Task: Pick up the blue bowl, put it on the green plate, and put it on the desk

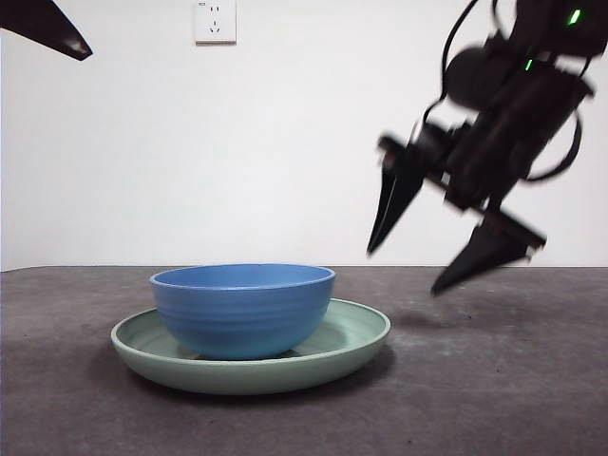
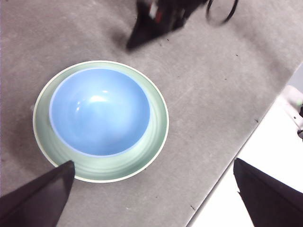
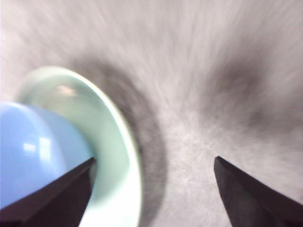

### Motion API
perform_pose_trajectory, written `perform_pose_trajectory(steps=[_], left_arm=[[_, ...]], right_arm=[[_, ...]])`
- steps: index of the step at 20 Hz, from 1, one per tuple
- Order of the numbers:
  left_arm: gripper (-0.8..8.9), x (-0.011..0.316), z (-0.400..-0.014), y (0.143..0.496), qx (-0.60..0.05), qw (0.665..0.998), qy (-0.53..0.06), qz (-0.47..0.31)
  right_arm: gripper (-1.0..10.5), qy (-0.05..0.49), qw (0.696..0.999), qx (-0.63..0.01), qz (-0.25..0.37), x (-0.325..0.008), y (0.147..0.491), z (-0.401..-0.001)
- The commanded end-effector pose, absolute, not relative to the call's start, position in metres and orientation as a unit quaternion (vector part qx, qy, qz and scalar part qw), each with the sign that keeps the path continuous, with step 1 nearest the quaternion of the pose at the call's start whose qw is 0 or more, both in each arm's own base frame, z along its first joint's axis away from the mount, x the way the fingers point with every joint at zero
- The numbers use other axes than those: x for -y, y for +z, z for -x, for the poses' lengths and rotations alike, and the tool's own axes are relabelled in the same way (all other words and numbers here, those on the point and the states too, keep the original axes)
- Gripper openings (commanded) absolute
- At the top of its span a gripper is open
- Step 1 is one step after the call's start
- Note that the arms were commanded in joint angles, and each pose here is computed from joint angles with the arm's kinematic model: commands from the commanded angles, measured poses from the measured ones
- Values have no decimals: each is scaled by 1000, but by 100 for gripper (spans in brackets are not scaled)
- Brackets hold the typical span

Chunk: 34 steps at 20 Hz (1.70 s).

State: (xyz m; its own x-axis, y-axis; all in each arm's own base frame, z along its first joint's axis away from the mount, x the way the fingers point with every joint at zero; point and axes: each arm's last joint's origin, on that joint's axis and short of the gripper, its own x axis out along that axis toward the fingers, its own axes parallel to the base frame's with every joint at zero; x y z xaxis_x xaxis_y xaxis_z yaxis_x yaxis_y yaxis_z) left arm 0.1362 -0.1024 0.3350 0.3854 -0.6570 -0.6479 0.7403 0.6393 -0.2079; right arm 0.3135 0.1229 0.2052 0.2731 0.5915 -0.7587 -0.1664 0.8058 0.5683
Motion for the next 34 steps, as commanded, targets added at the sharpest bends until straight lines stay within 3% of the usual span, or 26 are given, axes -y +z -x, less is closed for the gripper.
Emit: perform_pose_trajectory(steps=[1, 6, 10, 15, 21, 25, 32, 33, 34], left_arm=[[595, 106, -136, 337, -356, 828, -430, -62], [595, 109, -133, 336, -359, 821, -439, -66], [595, 109, -133, 337, -357, 821, -440, -67], [595, 110, -135, 338, -345, 825, -442, -64], [595, 114, -140, 333, -368, 821, -433, -53], [595, 119, -147, 327, -386, 816, -428, -50], [584, 132, -165, 309, -424, 801, -419, -54], [514, 135, -168, 306, -428, 799, -418, -55], [363, 137, -171, 304, -431, 798, -417, -55]], right_arm=[[447, 256, 794, -518, -189, -118, 236, -307], [481, 238, 836, -475, -134, -98, 300, -248], [526, 235, 849, -462, -100, -77, 335, -189], [530, 191, 875, -444, -9, -47, 355, -111], [529, 211, 911, -354, -18, -19, 367, -38], [529, 211, 917, -337, -29, -9, 364, -14], [520, 212, 922, -321, -30, -9, 366, -12], [447, 213, 923, -321, -30, -9, 366, -12], [306, 213, 923, -320, -30, -9, 366, -13]])
